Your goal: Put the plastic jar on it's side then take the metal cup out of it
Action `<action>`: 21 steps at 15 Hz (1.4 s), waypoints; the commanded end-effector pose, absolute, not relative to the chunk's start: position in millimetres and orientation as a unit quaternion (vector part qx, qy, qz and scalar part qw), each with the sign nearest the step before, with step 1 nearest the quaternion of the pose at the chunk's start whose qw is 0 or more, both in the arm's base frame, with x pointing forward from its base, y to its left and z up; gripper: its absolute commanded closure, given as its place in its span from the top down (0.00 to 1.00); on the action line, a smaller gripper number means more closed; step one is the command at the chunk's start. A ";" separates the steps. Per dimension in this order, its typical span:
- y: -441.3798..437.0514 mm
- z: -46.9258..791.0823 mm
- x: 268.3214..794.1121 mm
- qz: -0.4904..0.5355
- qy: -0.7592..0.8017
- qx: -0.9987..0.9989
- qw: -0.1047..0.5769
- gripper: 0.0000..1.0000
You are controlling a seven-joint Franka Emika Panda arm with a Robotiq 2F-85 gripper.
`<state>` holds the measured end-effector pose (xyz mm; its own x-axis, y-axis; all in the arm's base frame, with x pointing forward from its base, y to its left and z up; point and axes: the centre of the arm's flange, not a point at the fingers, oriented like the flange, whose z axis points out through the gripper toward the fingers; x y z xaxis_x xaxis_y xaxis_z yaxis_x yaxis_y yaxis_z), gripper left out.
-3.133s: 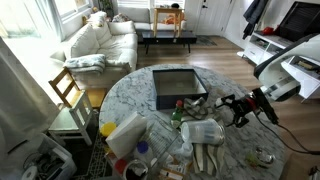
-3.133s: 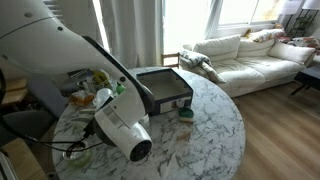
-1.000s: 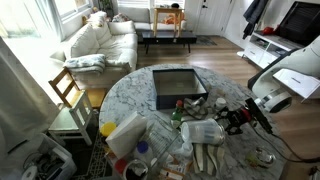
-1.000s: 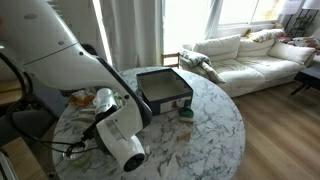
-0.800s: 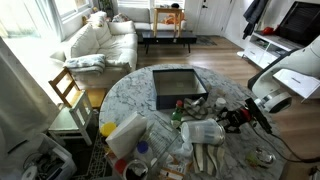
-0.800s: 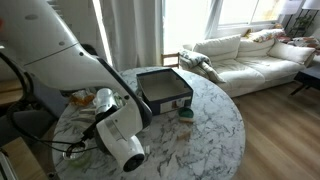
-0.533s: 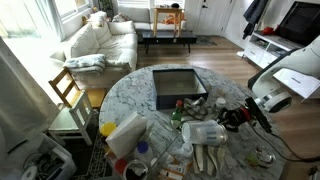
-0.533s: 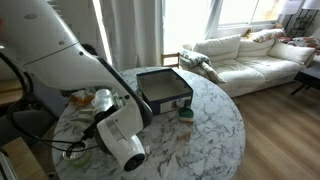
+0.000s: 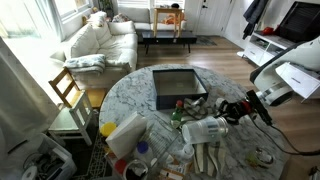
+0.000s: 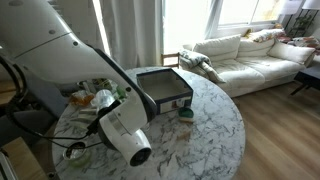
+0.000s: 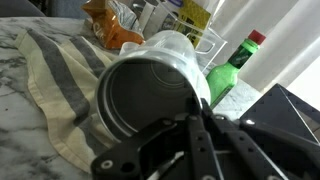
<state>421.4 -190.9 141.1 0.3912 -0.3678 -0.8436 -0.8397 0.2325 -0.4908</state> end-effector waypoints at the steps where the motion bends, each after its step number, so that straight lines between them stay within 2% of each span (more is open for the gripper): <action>1: -209.4 164.7 418.4 0.213 0.524 -0.595 0.571 0.01; 13: -251.5 229.3 420.2 0.248 0.535 -0.666 0.457 0.01; 21: -253.7 264.5 428.4 0.272 0.524 -0.738 0.327 0.01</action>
